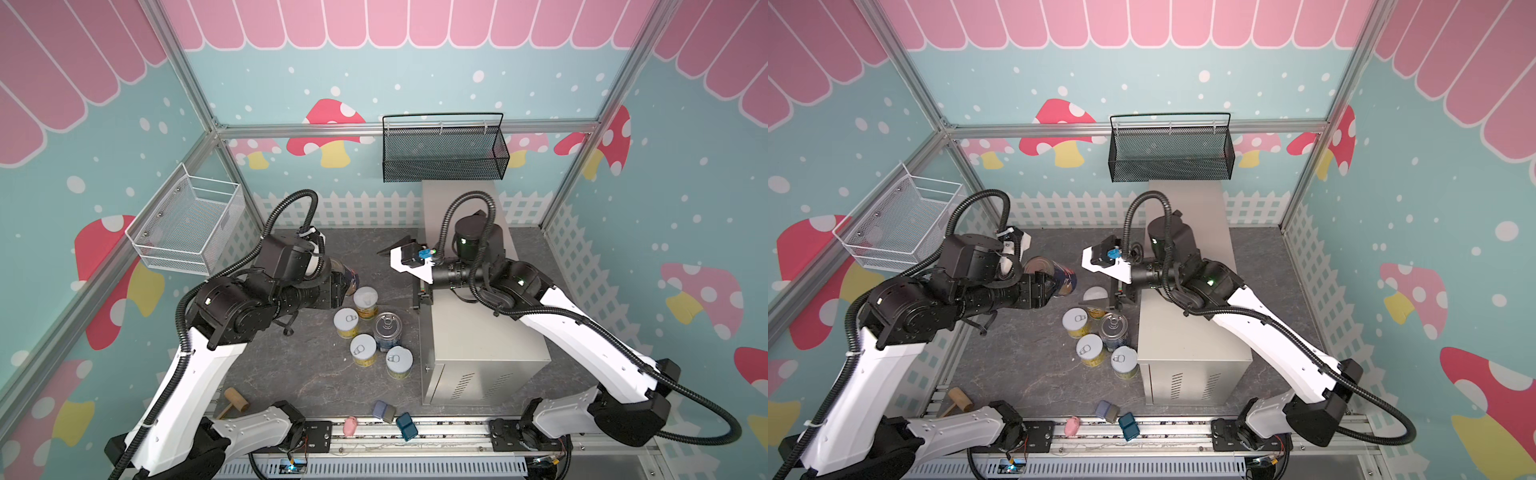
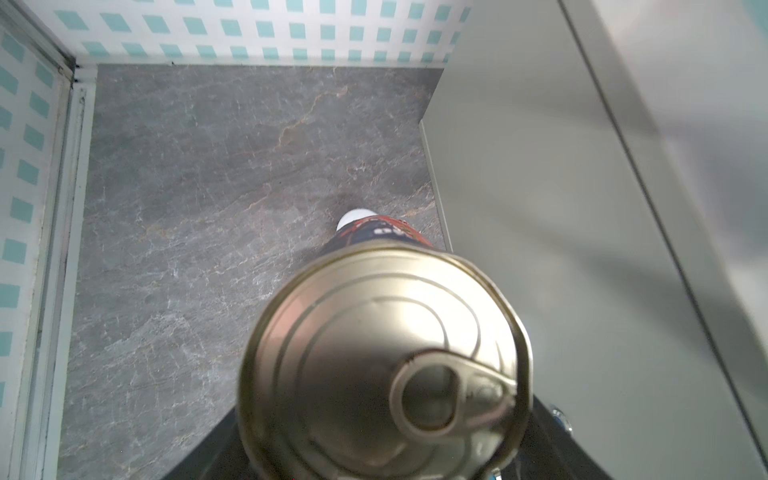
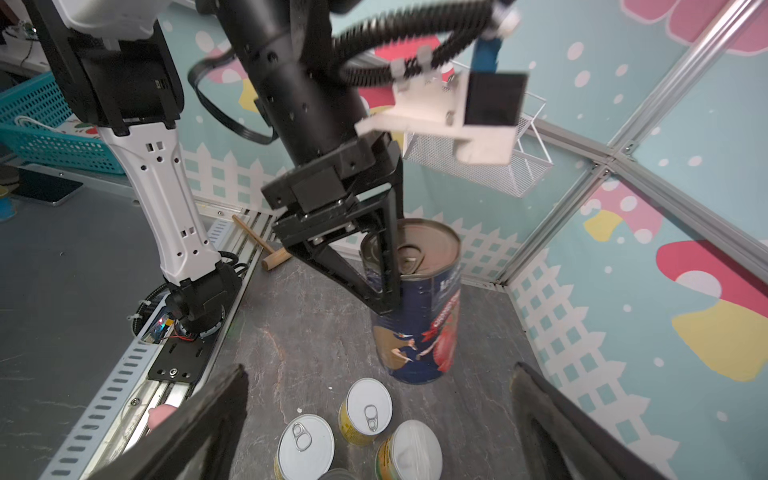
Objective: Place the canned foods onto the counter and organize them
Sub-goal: 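Grasp the dark blue can from the left gripper with the right gripper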
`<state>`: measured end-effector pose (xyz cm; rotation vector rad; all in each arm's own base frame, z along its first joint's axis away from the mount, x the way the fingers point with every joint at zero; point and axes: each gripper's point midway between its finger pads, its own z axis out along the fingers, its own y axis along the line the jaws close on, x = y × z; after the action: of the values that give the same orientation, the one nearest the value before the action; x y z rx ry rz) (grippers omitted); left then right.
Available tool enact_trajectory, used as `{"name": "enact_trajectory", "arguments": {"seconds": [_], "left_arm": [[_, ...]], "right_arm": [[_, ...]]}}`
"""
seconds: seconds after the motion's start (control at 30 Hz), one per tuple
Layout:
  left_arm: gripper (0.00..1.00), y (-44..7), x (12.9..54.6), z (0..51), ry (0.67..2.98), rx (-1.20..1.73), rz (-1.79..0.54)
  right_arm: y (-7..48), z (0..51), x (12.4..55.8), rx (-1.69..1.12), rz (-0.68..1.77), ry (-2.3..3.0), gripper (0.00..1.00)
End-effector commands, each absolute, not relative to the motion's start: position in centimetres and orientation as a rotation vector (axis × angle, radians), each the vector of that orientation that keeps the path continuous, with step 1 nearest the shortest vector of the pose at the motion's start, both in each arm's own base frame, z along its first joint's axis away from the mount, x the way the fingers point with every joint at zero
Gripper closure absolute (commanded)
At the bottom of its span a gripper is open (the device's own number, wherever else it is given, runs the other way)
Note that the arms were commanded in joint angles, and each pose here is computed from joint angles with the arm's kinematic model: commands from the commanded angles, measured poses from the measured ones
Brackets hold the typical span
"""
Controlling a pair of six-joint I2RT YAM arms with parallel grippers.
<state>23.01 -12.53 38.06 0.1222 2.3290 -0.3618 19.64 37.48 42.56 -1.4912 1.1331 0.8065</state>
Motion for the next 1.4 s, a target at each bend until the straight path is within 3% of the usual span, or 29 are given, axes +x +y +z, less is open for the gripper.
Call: {"name": "enact_trajectory", "arguments": {"seconds": [0.0, 0.43, 0.73, 1.07, 1.33, 1.37], "left_arm": [[1.0, -12.6, 23.0, 43.4, 2.136, 0.151, -0.438], [1.0, -13.6, 21.1, 46.9, 2.038, 0.235, -0.576], [1.0, -14.2, 20.9, 47.1, 2.029, 0.263, -0.611], [1.0, -15.2, 21.0, 46.6, 2.029, 0.293, -0.66], [1.0, -15.4, 20.8, 46.5, 2.025, 0.302, -0.673], [0.91, -15.4, 20.8, 46.6, 2.024, 0.306, -0.676]], "right_arm": [[38.8, 41.1, 20.0, -1.548, 0.731, 1.148, 0.0], [43.0, 41.2, 22.4, -1.4, 0.711, 1.138, 0.01], [45.5, 40.7, 21.6, -1.439, 0.759, 1.108, 0.02], [45.9, 41.0, 22.7, -1.394, 0.734, 1.147, 0.31], [46.0, 41.2, 23.1, -1.375, 0.728, 1.147, 0.41], [46.0, 41.3, 23.1, -1.375, 0.727, 1.143, 0.42]]}}
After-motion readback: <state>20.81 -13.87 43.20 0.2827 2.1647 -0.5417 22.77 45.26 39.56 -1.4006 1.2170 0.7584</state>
